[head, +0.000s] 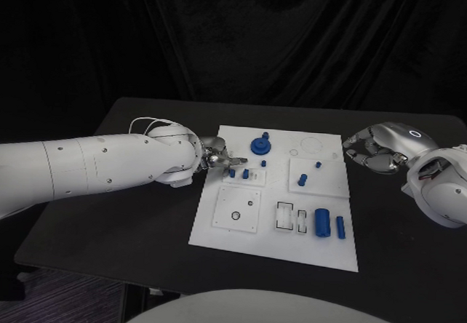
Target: Assemble the parts on the task board
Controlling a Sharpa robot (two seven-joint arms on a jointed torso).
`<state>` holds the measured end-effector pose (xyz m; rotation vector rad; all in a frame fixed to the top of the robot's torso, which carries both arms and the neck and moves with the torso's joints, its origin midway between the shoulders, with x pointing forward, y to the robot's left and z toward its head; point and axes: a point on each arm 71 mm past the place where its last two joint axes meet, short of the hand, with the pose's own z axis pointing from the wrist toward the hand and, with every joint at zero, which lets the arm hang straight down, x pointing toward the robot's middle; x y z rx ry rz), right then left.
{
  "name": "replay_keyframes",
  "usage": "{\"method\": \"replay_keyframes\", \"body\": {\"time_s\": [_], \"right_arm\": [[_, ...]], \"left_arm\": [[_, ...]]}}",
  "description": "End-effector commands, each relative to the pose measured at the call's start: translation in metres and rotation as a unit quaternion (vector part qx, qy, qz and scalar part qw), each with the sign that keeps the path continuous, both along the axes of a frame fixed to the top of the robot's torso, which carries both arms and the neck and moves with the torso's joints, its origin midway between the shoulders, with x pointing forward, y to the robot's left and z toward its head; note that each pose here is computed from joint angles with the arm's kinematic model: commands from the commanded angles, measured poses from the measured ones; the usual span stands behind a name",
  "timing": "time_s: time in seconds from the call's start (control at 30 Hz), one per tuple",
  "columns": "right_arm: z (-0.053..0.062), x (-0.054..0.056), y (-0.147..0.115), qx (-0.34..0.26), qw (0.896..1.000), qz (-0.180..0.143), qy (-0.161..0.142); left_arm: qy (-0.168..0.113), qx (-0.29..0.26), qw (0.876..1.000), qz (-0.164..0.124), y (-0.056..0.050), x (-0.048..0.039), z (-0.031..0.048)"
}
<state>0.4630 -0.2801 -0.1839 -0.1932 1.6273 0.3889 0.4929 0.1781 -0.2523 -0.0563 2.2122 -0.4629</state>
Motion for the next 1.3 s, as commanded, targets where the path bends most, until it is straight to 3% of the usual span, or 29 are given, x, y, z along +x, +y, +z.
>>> {"method": "replay_keyframes", "body": {"time_s": [0.03,0.57,0.77,0.97,1.07,1.17,1.3], "right_arm": [[-0.002,0.0,-0.001,-0.003,1.0,-0.007,0.004],[-0.002,0.0,-0.001,-0.004,1.0,-0.008,0.005],[-0.002,0.0,-0.002,-0.004,1.0,-0.009,0.005],[-0.001,-0.001,-0.003,-0.003,1.0,-0.009,0.003],[-0.001,-0.001,-0.003,-0.002,1.0,-0.008,0.002],[-0.001,-0.001,-0.002,-0.001,1.0,-0.007,0.001],[-0.001,0.0,-0.001,0.0,1.0,-0.004,-0.002]], "left_arm": [[0.004,-0.001,1.0,-0.007,-0.001,-0.0025,-0.0039],[-0.022,-0.023,0.999,-0.004,-0.001,-0.0007,0.0001],[-0.092,-0.035,0.995,-0.015,0.002,0.0006,0.0097],[-0.224,-0.066,0.97,-0.066,0.0,-0.0001,0.0331],[-0.271,-0.086,0.953,-0.103,-0.003,0.0004,0.046],[-0.286,-0.096,0.942,-0.146,-0.008,0.0004,0.0537],[-0.279,-0.105,0.931,-0.211,-0.016,0.0003,0.056]]}}
